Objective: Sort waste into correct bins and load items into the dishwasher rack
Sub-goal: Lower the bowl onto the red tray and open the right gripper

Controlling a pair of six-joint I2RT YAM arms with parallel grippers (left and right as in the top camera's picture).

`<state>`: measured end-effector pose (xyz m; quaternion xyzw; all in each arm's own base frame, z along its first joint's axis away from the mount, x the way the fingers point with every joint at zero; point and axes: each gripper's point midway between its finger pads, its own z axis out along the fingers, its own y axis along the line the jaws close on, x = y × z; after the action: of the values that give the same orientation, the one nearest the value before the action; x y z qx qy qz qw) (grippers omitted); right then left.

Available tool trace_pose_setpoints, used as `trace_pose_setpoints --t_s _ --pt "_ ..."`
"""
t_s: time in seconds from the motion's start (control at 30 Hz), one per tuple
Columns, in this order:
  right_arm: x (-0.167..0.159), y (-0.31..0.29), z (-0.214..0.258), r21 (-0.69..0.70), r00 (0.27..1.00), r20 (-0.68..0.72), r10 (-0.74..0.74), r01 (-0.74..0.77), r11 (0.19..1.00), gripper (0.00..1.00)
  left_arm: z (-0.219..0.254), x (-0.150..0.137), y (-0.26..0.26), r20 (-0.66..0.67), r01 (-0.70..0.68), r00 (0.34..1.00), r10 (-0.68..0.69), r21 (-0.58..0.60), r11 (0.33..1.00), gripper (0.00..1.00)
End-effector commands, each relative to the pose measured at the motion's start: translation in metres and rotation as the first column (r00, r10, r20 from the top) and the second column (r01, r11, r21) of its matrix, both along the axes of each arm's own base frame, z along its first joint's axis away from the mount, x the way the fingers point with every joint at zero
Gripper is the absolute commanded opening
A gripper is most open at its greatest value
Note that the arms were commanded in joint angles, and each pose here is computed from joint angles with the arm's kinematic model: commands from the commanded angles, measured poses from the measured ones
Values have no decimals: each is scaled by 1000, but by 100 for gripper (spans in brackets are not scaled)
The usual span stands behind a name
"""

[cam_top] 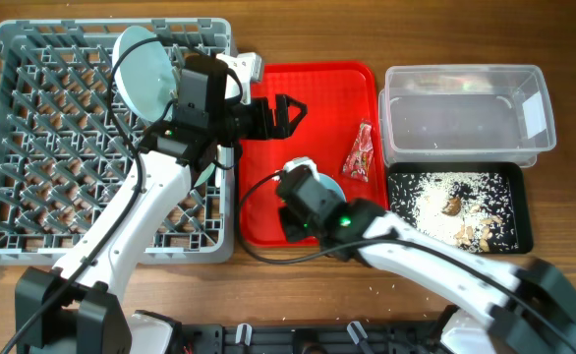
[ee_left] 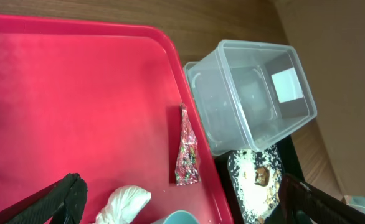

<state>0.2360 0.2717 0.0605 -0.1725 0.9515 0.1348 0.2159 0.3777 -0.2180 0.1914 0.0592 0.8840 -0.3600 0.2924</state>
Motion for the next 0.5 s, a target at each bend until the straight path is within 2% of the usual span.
trace_pose_setpoints --t_s 0.0,0.03,0.07,0.1,0.17,0.2,0.23,0.3,0.33,0.37,0.4,0.47 --pt "10 -10 -19 -78 997 29 -72 74 994 19 7 -2 -1 9 2 1000 -2 -15 1000 100" --pt "10 -9 -17 -70 997 29 -67 69 995 39 7 -2 -1 9 3 1000 -3 -15 1000 100" --pt "8 -6 -12 -49 998 24 -58 59 997 46 7 -2 -1 9 2 1000 -2 -15 1000 100" --pt "9 -1 10 -6 998 45 -55 55 998 59 7 -2 -1 9 3 1000 -3 -15 1000 100" --pt "15 -5 55 57 990 119 -78 71 996 66 7 -2 -1 9 3 1000 -3 -15 1000 100" --pt "21 -21 92 80 968 220 -121 106 991 96 7 -2 -1 9 2 1000 -2 -15 1000 100" --pt "26 -45 119 84 936 304 -179 161 983 100 7 -2 -1 9 2 1000 -2 -15 1000 100" --pt "29 -94 149 63 868 404 -289 289 955 100 7 -2 -1 9 2 1000 -2 -15 1000 100" --pt "21 -153 165 0 803 464 -373 422 907 100 7 -2 -1 9 2 1000 -2 -15 1000 100" --pt "15 -179 166 -43 781 478 -402 478 877 100 7 -2 -1 9 2 1000 -2 -15 1000 100" --pt "6 -223 169 5 684 459 -566 636 772 100 7 -2 -1 9 2 1000 -2 -15 1000 100" --pt "2 -245 170 10 637 454 -623 695 719 100 7 -2 -1 9 2 1000 -2 -15 1000 100"
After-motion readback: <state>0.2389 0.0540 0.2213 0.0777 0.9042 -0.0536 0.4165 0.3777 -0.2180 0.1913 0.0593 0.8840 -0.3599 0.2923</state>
